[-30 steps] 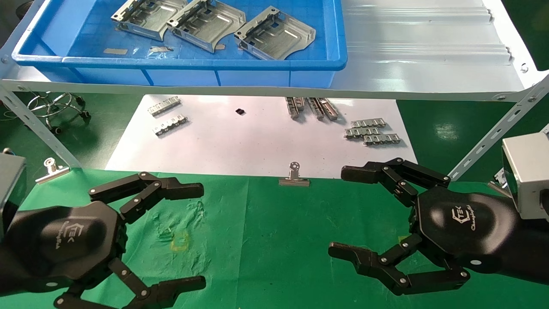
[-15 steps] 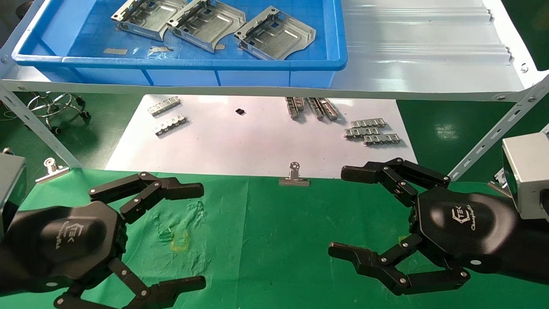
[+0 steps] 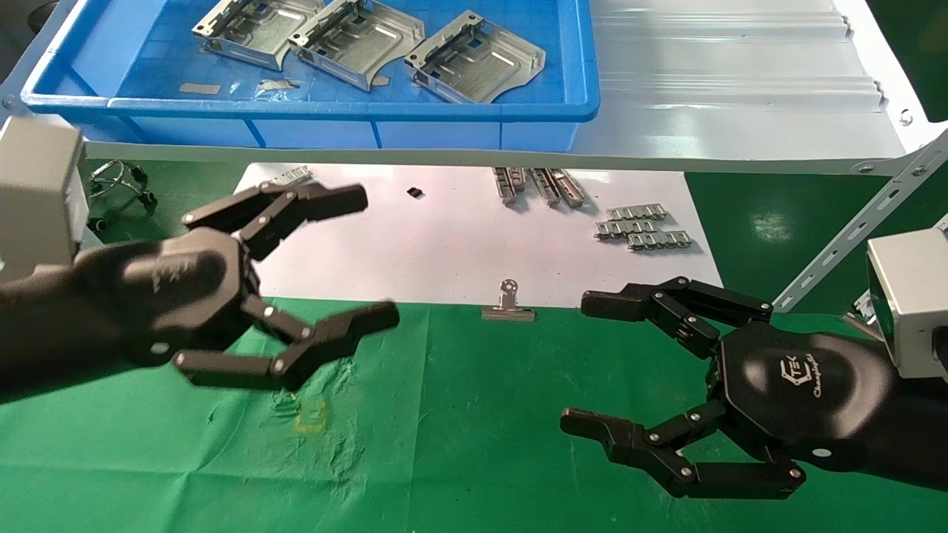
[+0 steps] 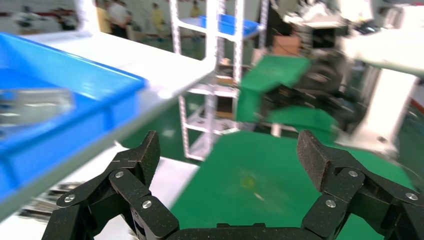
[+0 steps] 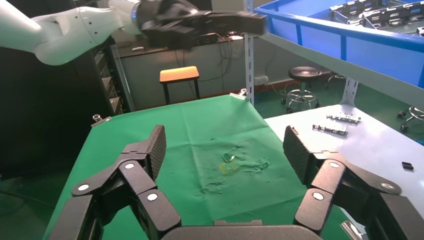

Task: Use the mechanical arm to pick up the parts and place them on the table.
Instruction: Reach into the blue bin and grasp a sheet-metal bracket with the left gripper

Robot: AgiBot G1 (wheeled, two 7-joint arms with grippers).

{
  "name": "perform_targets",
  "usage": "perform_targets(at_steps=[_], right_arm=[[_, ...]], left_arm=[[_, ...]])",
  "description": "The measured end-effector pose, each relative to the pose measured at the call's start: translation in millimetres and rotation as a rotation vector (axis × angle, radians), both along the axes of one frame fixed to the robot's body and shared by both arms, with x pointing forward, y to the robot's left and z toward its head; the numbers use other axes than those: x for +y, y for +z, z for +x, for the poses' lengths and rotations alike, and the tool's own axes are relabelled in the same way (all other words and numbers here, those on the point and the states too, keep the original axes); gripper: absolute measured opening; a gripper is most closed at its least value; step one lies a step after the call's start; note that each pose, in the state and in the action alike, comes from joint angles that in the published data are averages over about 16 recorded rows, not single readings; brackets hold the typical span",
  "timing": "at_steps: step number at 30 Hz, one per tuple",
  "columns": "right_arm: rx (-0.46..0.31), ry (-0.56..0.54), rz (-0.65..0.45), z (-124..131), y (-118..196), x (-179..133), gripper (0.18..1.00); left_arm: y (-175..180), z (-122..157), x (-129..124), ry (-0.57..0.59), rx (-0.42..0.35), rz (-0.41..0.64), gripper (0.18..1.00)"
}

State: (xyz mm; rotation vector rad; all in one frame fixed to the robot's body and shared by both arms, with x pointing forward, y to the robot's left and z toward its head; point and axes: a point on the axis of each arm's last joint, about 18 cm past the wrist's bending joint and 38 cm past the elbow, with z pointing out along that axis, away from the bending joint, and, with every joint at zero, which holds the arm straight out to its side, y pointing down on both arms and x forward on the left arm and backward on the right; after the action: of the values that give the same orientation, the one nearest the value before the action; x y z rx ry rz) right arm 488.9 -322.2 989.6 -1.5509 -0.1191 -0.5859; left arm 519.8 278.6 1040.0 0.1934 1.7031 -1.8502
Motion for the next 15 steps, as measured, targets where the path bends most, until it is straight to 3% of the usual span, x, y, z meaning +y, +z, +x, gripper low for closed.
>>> perform_targets(at_steps=[8, 15], right_arm=[[0.000, 0.000, 0.000, 0, 0, 0, 0.793], [0.000, 0.000, 0.000, 0, 0, 0, 0.634]], left_arm=[[47, 41, -20, 0.089, -0.037, -0.071, 1.001], [94, 78, -41, 0.175, -0.064, -0.069, 1.001]])
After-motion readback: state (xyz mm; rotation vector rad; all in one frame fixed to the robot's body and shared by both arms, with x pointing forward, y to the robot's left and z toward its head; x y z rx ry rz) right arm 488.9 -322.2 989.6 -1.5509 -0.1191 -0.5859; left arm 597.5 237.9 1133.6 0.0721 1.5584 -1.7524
